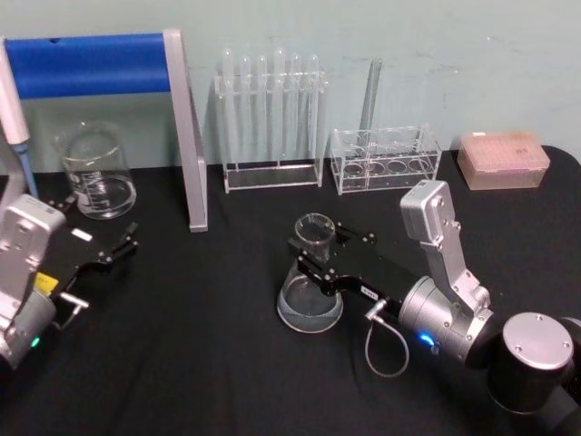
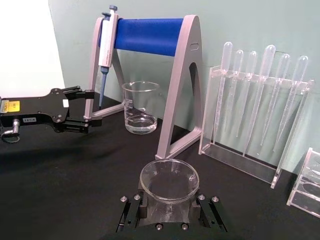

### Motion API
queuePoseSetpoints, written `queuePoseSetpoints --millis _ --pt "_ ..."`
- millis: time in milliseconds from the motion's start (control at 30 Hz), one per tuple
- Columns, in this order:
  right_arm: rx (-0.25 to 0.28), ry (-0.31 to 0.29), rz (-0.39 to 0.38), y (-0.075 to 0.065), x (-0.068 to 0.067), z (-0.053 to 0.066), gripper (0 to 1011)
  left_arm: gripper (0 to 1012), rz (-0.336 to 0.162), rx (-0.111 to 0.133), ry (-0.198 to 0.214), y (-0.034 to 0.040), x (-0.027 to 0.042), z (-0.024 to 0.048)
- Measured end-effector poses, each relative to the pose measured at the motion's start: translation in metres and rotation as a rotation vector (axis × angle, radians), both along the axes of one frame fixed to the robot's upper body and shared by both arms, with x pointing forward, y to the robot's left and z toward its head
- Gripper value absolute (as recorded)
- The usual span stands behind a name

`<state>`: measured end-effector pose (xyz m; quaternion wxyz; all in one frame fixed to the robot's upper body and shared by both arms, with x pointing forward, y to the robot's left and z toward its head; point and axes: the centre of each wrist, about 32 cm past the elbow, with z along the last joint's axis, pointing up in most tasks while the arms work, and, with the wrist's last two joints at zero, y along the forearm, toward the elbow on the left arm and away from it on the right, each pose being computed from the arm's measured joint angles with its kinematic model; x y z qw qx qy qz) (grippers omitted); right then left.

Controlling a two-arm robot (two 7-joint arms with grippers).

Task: Grasp the erlenmeyer flask with one hand, shake it three times, then place it back.

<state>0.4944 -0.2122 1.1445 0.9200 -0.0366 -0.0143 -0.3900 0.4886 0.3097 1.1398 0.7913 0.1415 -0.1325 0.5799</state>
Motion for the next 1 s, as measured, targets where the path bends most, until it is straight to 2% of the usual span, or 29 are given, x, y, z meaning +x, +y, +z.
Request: queuePoseSetpoints --millis 400,500,600,667,733,1000 --pt "-0.001 0.001 -0.001 -0.0003 0.0001 0.0002 459 1001 0.000 0.000 0.000 0.0000 0.0000 0.0000" --pt "-0.003 0.004 -0.002 -0.0005 0.0000 0.0000 536 1001 0.000 0.000 0.000 0.0000 0.0000 0.0000" --pt "-0.003 0.004 -0.002 -0.0006 0.0001 0.0000 657 1001 0.000 0.000 0.000 0.0000 0.0000 0.0000" --pt "-0.003 0.004 -0.002 -0.0005 0.0001 0.0001 689 1001 0.000 0.000 0.000 0.0000 0.0000 0.0000" --pt "-0.003 0.004 -0.002 -0.0004 0.0001 0.0001 772 1001 0.000 0.000 0.000 0.0000 0.0000 0.0000" --pt "-0.003 0.003 -0.001 -0.0004 0.0001 0.0001 978 1001 0.000 0.000 0.000 0.0000 0.0000 0.0000"
